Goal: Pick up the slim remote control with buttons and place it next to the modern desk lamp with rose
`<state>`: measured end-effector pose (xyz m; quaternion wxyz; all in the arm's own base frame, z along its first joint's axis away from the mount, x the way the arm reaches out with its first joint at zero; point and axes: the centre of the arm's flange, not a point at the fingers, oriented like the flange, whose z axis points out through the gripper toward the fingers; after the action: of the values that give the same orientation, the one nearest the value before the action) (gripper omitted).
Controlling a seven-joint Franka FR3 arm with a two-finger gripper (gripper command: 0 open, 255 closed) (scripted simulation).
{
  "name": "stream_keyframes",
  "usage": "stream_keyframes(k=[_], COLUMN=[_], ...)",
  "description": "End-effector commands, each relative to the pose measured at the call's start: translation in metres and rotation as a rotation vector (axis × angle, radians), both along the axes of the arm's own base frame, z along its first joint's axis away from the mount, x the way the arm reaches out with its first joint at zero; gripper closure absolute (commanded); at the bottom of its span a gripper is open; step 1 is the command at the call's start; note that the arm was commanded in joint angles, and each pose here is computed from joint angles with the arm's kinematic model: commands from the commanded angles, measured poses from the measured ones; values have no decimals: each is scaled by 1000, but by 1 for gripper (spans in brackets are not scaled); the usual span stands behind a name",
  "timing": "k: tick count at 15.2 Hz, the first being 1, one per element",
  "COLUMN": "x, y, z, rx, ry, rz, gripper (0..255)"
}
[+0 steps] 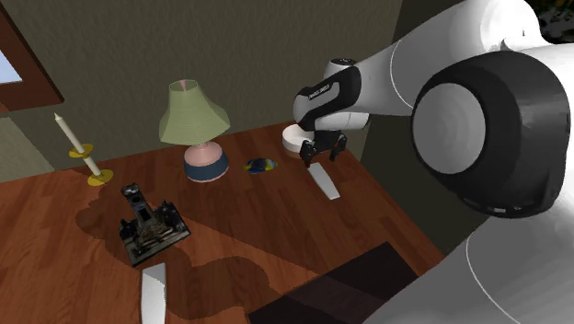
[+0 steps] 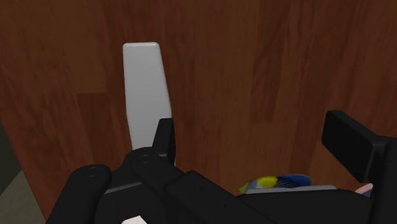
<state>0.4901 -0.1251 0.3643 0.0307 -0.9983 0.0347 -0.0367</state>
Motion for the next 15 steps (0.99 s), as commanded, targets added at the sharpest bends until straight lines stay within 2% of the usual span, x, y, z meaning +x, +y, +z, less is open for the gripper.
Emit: stream_keyframes(k=[1,15], x=[15,94], y=[-11,-84], z=[-23,-166], rx=[-7,-51], ry=[9,68], rz=[-2,-18], gripper=[0,0])
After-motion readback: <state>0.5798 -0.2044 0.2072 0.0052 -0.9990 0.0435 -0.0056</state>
